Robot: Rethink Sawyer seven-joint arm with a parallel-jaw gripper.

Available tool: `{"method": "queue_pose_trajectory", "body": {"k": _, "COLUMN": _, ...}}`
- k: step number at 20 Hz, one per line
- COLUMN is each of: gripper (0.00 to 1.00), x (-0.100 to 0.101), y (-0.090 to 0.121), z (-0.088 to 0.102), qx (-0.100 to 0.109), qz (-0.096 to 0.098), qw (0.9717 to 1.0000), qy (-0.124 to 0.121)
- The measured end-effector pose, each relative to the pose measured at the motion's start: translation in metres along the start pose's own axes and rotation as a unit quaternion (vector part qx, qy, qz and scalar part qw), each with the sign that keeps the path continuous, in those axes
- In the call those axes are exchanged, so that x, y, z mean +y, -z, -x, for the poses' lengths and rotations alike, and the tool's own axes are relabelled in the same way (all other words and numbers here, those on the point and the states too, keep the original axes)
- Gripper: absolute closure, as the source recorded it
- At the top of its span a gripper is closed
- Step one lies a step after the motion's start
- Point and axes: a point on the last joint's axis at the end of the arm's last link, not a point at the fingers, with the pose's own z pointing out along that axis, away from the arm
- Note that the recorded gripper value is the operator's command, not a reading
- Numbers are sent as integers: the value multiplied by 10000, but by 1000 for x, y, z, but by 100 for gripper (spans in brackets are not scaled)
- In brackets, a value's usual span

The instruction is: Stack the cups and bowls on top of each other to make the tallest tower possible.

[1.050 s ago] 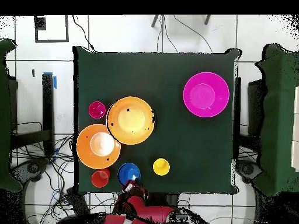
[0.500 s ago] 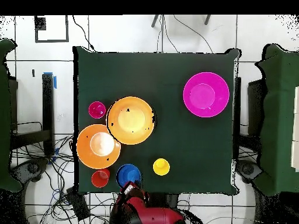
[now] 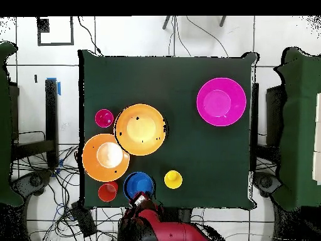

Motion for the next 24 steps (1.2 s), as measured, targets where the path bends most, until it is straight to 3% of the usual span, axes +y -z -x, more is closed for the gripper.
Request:
{"method": "queue_pose_trajectory", "body": {"k": 8, "gripper": 100, "x": 23, "y": 24, "z": 26, "qx": -176, "qz": 204, "qw": 9996, "qy": -71}}
{"method": "queue_pose_trajectory", "body": {"k": 12, "gripper": 100, "x": 30, "y": 29, "z": 30, "qx": -210, "qz": 249, "qw": 9995, "qy": -37}}
{"method": "queue_pose_trajectory", "body": {"k": 24, "gripper": 100, "x": 48, "y": 38, "z": 53, "qx": -10, "qz": -14, "qw": 10000, "qy": 57}}
